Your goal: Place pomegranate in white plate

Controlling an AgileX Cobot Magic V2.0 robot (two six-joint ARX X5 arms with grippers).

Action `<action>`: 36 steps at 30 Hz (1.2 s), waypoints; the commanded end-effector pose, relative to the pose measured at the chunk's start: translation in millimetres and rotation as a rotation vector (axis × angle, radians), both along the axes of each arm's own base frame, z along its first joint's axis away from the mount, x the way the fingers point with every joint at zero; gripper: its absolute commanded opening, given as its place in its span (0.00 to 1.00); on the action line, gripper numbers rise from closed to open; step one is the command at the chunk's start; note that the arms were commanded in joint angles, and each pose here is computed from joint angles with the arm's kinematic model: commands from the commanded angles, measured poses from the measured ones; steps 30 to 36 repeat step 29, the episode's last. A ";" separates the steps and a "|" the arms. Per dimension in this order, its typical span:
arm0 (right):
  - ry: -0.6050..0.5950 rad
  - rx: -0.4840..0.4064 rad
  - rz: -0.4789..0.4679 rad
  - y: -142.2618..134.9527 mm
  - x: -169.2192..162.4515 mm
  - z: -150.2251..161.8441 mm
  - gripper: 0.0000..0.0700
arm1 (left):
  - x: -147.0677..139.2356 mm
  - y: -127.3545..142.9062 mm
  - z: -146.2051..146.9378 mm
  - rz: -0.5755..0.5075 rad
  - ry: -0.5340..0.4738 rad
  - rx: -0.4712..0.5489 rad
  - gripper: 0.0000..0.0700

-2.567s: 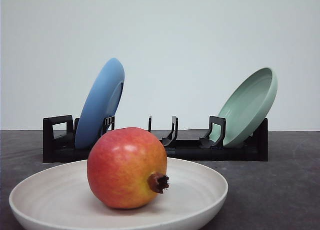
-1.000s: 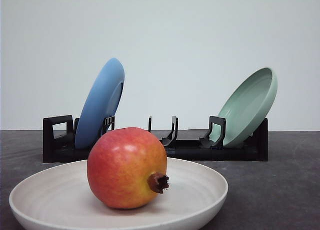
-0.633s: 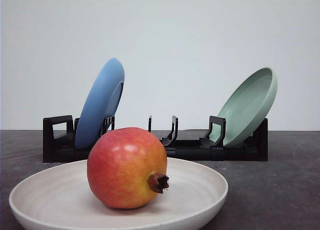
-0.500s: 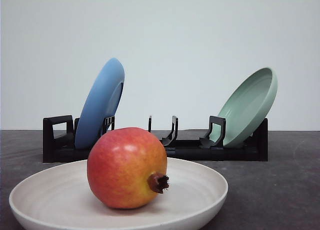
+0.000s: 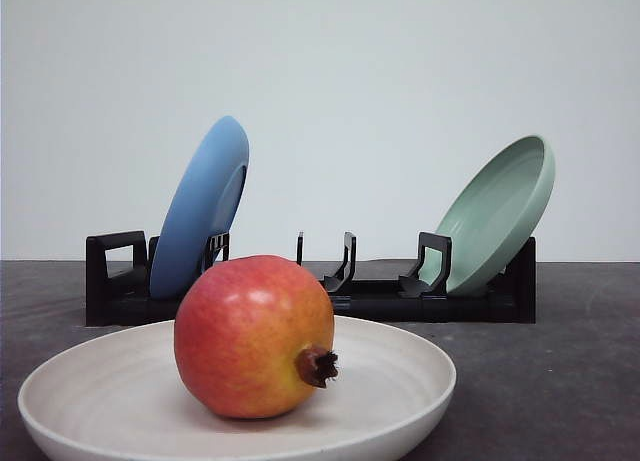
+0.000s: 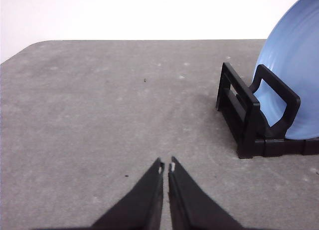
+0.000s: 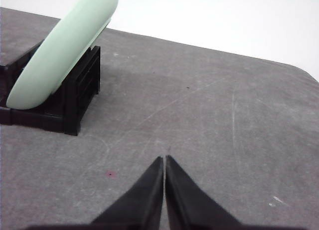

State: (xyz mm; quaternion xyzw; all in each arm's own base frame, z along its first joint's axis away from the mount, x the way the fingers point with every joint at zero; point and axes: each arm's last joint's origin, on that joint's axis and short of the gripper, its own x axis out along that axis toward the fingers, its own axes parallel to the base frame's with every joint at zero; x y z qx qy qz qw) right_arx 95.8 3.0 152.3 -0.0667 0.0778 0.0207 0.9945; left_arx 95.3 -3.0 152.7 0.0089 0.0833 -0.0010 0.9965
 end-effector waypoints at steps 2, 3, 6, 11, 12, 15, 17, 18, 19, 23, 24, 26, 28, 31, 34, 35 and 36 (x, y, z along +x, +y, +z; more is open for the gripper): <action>-0.009 -0.006 0.001 -0.1 0.2 -0.1 0.00 | 0.2 -0.1 -3.4 0.001 0.011 -0.001 0.00; -0.009 -0.006 0.001 -0.1 0.2 -0.1 0.00 | 0.2 -0.1 -3.4 0.001 0.011 -0.001 0.00; -0.009 -0.006 0.001 -0.1 0.2 -0.1 0.00 | 0.2 -0.1 -3.4 0.001 0.011 -0.001 0.00; -0.009 -0.006 0.001 -0.1 0.2 -0.1 0.00 | 0.2 -0.1 -3.4 0.001 0.011 -0.001 0.00; -0.009 -0.006 0.001 -0.1 0.2 -0.1 0.00 | 0.2 -0.1 -3.4 0.001 0.011 -0.001 0.00; -0.009 -0.006 0.001 -0.1 0.2 -0.1 0.00 | 0.2 -0.1 -3.4 0.001 0.011 -0.001 0.00; -0.009 -0.006 0.001 -0.1 0.2 -0.1 0.00 | 0.2 -0.1 -3.4 0.001 0.011 -0.001 0.00; -0.009 -0.006 0.001 -0.1 0.2 -0.1 0.00 | 0.2 -0.1 -3.4 0.001 0.011 -0.001 0.00; -0.009 -0.006 0.001 -0.1 0.2 -0.1 0.00 | 0.2 -0.1 -3.4 0.001 0.011 -0.001 0.00; -0.009 -0.006 0.000 -0.1 0.2 -0.1 0.00 | 0.2 -0.1 -3.4 0.001 0.011 -0.001 0.00; -0.009 -0.006 0.001 -0.1 0.2 -0.1 0.00 | 0.2 -0.1 -3.4 0.001 0.011 -0.001 0.00; -0.009 -0.006 0.001 -0.1 0.2 -0.1 0.00 | 0.2 -0.1 -3.4 0.001 0.011 -0.001 0.00; -0.009 -0.006 0.001 -0.1 0.2 -0.1 0.00 | 0.2 -0.1 -3.4 0.001 0.011 -0.001 0.00; -0.009 -0.006 0.001 -0.1 0.2 -0.1 0.00 | 0.3 -0.1 -3.4 0.001 0.011 -0.001 0.00; -0.009 -0.006 0.001 -0.1 0.2 -0.1 0.00 | 0.3 -0.1 -3.4 0.001 0.011 -0.001 0.00; -0.009 -0.006 0.001 -0.1 0.2 -0.1 0.00 | 0.3 -0.1 -3.4 0.001 0.011 -0.001 0.00; -0.009 -0.006 0.001 -0.1 0.2 -0.1 0.00 | 0.3 -0.1 -3.4 0.001 0.011 -0.001 0.00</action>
